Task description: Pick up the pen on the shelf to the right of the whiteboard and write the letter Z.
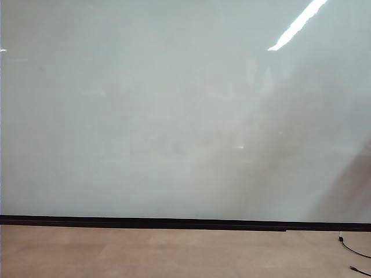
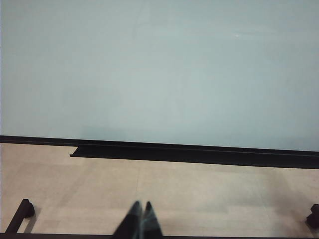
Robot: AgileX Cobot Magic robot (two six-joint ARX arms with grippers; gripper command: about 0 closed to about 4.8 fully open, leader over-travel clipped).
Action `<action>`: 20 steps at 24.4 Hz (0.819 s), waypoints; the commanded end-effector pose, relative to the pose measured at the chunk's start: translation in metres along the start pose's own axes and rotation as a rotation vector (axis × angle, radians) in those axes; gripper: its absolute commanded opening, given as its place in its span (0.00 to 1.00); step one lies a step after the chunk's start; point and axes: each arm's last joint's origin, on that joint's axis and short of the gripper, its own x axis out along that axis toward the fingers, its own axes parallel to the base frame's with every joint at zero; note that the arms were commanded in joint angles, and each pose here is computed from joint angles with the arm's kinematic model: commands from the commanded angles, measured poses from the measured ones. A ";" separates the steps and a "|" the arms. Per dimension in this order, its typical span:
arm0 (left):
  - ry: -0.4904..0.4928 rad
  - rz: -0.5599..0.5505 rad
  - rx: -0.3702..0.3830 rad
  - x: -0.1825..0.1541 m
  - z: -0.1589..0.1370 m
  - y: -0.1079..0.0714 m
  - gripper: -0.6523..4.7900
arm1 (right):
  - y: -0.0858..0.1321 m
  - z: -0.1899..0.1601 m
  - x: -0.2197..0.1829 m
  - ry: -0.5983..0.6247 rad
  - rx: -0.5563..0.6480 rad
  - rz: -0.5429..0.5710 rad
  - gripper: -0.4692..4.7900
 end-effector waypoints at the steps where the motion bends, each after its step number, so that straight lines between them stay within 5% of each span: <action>1: -0.013 -0.001 0.005 0.000 0.002 0.000 0.11 | 0.001 0.007 0.000 -0.049 -0.031 0.023 0.67; 20: -0.013 -0.001 0.005 0.000 0.002 0.000 0.11 | 0.000 0.005 0.000 -0.033 -0.020 0.000 0.62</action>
